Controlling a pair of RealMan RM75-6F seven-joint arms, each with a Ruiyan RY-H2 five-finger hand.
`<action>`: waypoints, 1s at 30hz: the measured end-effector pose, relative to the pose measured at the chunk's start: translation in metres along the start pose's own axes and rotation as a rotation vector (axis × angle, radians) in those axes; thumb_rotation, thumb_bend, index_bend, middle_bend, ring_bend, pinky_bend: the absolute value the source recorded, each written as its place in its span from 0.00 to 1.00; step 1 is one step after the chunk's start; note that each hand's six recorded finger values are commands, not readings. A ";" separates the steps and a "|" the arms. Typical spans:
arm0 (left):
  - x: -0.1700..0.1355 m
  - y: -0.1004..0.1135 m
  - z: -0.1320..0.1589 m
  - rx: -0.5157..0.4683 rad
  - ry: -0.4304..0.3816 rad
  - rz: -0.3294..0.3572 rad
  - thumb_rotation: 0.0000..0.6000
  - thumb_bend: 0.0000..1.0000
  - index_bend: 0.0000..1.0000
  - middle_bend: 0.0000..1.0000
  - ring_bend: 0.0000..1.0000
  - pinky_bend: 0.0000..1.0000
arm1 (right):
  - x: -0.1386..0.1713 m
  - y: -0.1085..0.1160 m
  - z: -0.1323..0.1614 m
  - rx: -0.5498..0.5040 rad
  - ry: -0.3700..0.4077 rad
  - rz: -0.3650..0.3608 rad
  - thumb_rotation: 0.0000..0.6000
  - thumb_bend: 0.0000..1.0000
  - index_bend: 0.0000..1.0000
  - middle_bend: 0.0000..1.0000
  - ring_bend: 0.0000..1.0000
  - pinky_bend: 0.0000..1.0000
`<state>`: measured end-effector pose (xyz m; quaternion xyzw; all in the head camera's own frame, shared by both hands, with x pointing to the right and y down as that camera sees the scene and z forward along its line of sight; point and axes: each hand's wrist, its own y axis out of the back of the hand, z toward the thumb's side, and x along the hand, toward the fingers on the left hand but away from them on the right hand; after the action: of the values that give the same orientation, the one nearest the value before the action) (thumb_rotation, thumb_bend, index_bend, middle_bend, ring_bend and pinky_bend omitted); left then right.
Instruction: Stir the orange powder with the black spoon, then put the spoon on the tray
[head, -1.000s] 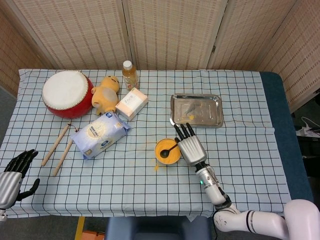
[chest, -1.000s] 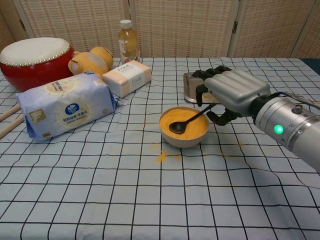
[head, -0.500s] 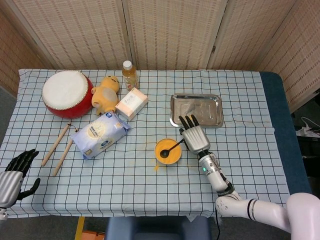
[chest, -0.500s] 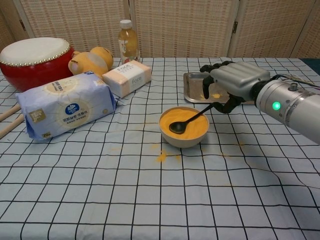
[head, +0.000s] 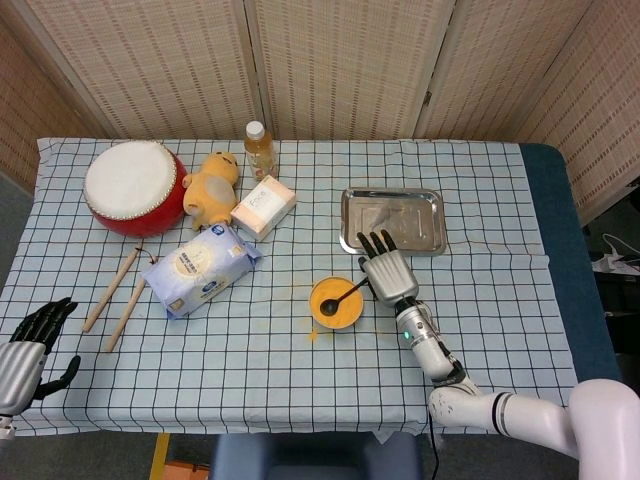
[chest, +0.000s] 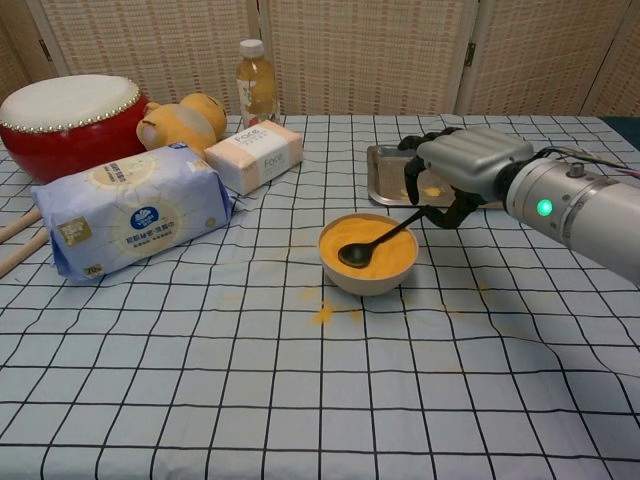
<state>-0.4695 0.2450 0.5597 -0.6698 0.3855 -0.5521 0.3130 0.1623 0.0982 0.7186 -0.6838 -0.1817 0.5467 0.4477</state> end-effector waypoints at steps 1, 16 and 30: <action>0.000 0.000 0.000 0.000 0.000 0.000 1.00 0.44 0.00 0.01 0.00 0.11 | 0.000 0.000 0.000 0.001 0.000 0.002 1.00 0.41 0.44 0.00 0.00 0.00; 0.001 0.000 -0.001 -0.002 0.001 -0.004 1.00 0.44 0.00 0.01 0.00 0.11 | -0.001 -0.003 0.003 -0.005 0.004 0.013 1.00 0.41 0.49 0.00 0.00 0.00; 0.001 -0.001 -0.001 -0.003 0.001 -0.006 1.00 0.44 0.00 0.01 0.00 0.11 | 0.000 -0.004 0.002 0.006 0.000 0.010 1.00 0.41 0.51 0.00 0.00 0.00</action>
<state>-0.4700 0.2448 0.5607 -0.6711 0.3844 -0.5527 0.3104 0.1615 0.1009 0.7220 -0.6833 -0.1766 0.5495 0.4471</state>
